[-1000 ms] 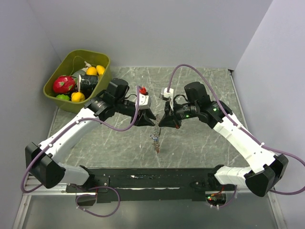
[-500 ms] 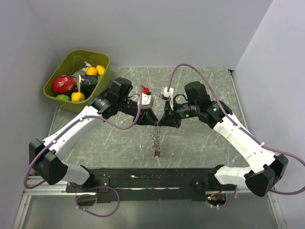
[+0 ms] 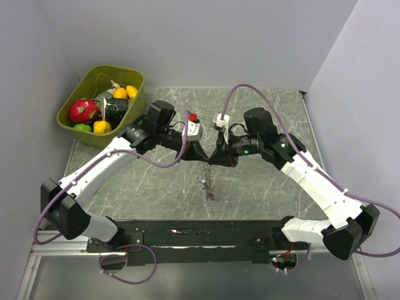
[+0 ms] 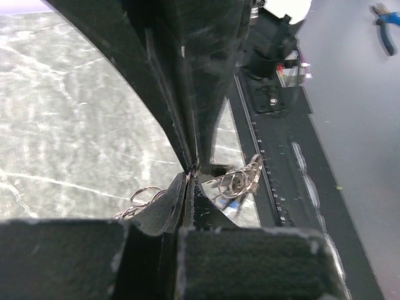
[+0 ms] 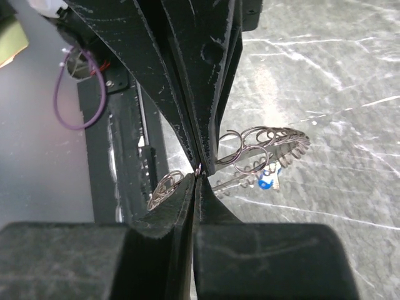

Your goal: Put the keys on the keyring

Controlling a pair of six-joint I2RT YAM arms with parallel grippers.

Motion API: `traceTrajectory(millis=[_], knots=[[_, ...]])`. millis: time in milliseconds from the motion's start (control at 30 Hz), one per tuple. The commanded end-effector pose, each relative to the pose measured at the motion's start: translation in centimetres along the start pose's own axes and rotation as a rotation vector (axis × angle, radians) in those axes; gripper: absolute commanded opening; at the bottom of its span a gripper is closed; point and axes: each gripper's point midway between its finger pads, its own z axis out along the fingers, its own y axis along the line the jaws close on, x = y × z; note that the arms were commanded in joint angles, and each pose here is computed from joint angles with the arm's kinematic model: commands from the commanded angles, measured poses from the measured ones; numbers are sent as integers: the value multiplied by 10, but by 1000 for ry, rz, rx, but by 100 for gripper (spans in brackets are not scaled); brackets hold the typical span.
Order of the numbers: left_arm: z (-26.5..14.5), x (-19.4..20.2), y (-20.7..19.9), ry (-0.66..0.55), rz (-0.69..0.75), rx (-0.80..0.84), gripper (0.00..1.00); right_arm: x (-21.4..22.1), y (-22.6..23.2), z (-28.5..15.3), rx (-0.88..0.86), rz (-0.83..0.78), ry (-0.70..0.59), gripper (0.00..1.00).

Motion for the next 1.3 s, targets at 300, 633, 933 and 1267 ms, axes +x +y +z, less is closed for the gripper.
traceTrajectory(millis=[300,633,933,1267], knots=[[-7,-33,-9,-186,106,-89,1,-52,-6,-25,103,0,-284,65],[-20,-66,-23,-383,200,-145,1,-52,12,-43,-33,-23,-400,62],[-32,-89,-37,-560,222,-148,1,-66,44,-61,-157,-110,-470,57],[-31,-96,-38,-603,188,-116,1,-66,44,-58,-186,-99,-467,55]])
